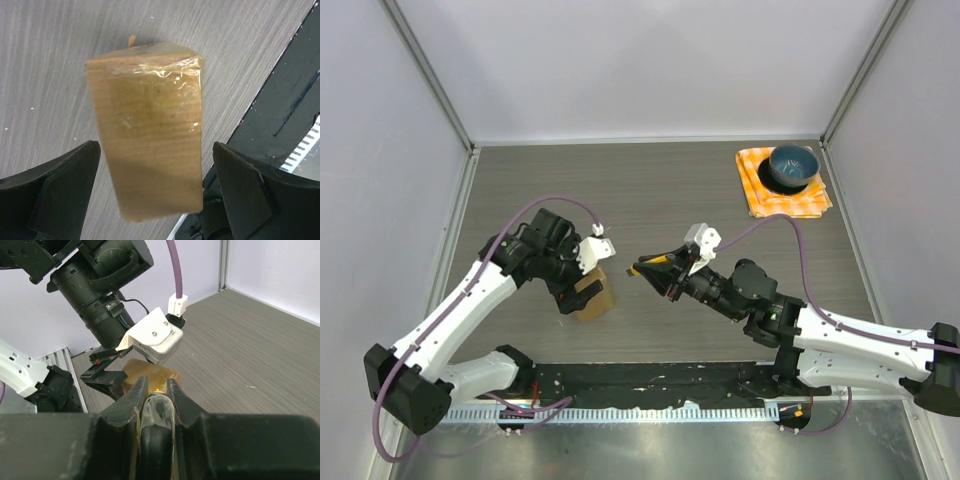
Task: Unpack the express box
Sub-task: Cut the express box at the center of the board.
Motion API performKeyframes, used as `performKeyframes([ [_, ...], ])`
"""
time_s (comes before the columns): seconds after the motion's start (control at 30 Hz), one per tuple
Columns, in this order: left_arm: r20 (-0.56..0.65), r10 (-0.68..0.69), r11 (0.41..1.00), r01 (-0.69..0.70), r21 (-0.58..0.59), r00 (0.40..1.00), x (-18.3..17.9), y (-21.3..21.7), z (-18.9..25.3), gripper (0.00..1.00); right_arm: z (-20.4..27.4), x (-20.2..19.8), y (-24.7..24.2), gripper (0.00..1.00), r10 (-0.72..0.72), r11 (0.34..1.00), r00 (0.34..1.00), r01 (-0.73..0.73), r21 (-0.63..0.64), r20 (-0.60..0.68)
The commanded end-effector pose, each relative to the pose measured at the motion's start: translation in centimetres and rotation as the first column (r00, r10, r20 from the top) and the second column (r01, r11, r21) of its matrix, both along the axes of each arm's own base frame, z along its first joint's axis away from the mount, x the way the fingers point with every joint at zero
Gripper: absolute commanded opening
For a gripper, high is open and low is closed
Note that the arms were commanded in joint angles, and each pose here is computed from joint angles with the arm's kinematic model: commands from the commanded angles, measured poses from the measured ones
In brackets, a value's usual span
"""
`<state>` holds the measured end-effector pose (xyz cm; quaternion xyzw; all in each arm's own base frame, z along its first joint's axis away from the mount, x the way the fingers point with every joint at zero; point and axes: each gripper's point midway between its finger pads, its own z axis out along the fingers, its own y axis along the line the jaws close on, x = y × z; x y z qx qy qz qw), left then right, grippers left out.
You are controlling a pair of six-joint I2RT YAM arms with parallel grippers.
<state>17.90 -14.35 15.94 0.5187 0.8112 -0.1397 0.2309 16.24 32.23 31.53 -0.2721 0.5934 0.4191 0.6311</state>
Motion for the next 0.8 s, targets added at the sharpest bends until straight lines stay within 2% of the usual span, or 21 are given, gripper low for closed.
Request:
performKeyframes([
  [0.0, -0.019, -0.087, 0.996, 0.087, -0.027, 0.996, 0.2, -1.3, -1.1, 1.00, 0.5, 0.5, -0.5, 0.01, -0.031, 0.999, 0.999, 0.030, 0.040, 0.019],
  [0.07, -0.046, -0.097, 0.995, 0.096, -0.015, 0.994, 0.4, -1.5, -1.7, 1.00, -0.4, 0.6, -0.5, 0.01, -0.039, 0.999, 0.999, 0.039, 0.023, 0.018],
  [0.17, -0.075, -0.115, 0.993, 0.114, -0.021, 0.990, 0.8, -1.8, -1.9, 0.84, -1.7, 0.9, -0.3, 0.01, -0.045, 0.999, 0.999, 0.045, 0.007, 0.028],
  [0.2, -0.110, -0.111, 0.994, 0.110, -0.017, 0.988, 0.9, -1.8, -2.4, 0.72, -1.8, 1.0, -0.1, 0.01, -0.048, 0.999, 0.998, 0.047, 0.010, 0.035],
  [0.27, -0.135, -0.114, 0.994, 0.112, -0.020, 0.984, 1.3, -2.0, -2.5, 0.57, -2.9, 1.1, 0.0, 0.01, -0.050, 0.999, 0.998, 0.050, -0.008, 0.048],
  [0.3, -0.165, -0.113, 0.994, 0.112, -0.016, 0.980, 1.4, -2.0, -3.0, 0.47, -2.8, 1.2, 0.3, 0.01, -0.047, 0.999, 0.997, 0.047, 0.010, 0.060],
  [0.43, -0.227, -0.089, 0.995, 0.076, -0.066, 0.970, 2.5, -1.4, -2.6, 0.34, -3.5, 1.2, 0.1, 0.01, -0.058, 0.997, 0.991, 0.052, 0.061, 0.119],
  [0.53, -0.294, -0.084, 0.993, 0.053, -0.110, 0.952, 2.7, -1.0, -2.6, 0.13, -3.9, 1.2, -0.4, 0.01, -0.091, 0.989, 0.986, 0.072, 0.132, 0.141],
  [0.57, -0.318, -0.082, 0.992, 0.048, -0.113, 0.944, 2.5, -0.8, -2.3, 0.00, -3.3, 1.2, -0.8, 0.01, -0.108, 0.984, 0.978, 0.079, 0.162, 0.180],
  [0.63, -0.369, -0.079, 0.988, 0.023, -0.154, 0.926, 2.7, -0.9, -2.1, 0.00, -4.3, 1.7, -0.3, 0.01, -0.138, 0.983, 0.973, 0.112, 0.143, 0.187],
  [0.7, -0.421, -0.085, 0.981, 0.002, -0.194, 0.903, 2.2, -1.1, -1.6, 0.02, -3.7, 1.3, 0.6, 0.01, -0.158, 0.982, 0.956, 0.126, 0.139, 0.249],
  [0.73, -0.435, -0.094, 0.977, -0.001, -0.213, 0.896, 2.2, -1.3, -1.4, 0.04, -5.1, 1.7, 1.5, 0.01, -0.168, 0.984, 0.951, 0.148, 0.098, 0.260],
  [0.77, -0.456, -0.101, 0.975, -0.005, -0.224, 0.884, 1.8, -1.5, -1.2, 0.05, -3.6, 1.4, 1.6, 0.01, -0.207, 0.973, 0.940, 0.169, 0.158, 0.271],
])
